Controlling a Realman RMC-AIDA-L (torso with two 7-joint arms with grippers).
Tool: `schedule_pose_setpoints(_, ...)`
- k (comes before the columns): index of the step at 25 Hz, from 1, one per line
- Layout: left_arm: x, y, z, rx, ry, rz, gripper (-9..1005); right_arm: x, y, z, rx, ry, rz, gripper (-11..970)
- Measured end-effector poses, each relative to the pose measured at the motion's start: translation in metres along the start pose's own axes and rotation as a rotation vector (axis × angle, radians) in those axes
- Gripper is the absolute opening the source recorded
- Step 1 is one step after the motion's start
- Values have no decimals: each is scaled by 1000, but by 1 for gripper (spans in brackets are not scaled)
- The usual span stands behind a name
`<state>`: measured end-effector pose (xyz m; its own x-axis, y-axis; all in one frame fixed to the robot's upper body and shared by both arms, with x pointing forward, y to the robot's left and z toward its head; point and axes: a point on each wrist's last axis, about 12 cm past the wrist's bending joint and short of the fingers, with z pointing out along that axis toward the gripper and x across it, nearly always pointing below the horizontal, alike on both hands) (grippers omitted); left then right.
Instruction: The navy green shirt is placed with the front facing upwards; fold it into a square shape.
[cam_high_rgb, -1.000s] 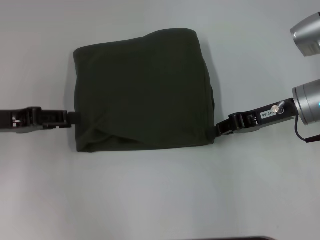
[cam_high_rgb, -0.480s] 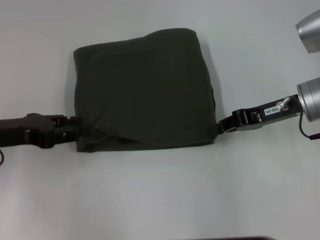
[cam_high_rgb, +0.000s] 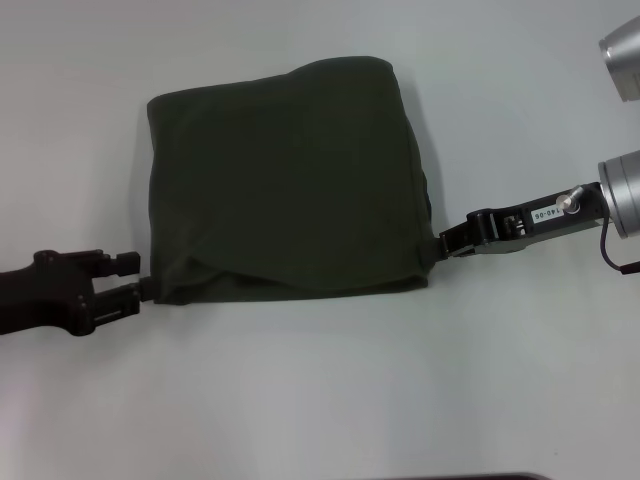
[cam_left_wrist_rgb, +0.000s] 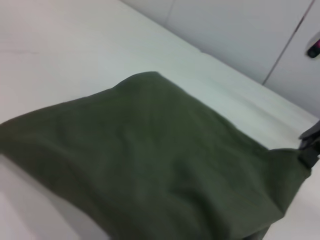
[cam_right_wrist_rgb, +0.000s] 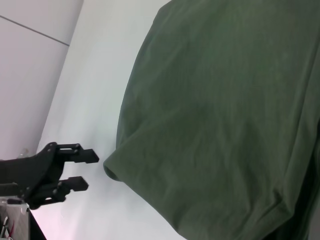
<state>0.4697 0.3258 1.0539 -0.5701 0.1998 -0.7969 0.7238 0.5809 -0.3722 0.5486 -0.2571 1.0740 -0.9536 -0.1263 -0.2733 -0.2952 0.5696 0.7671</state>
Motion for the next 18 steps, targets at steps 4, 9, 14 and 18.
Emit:
schedule_pose_setpoints(4,5,1,5,-7,5,5,487,-1,1,-1,-2,3,2,23)
schedule_pose_setpoints(9,9,1,11,-14,5,10,487,0,1,-2,-5,6,8,24)
schedule_pose_setpoints(14,11,3,14,-28,8,8,487,1,1,-2,-10,11,9,24)
schedule_pose_setpoints(18,14,4,17,-40,11,7,486,1,1,-2,-11,11,8,23)
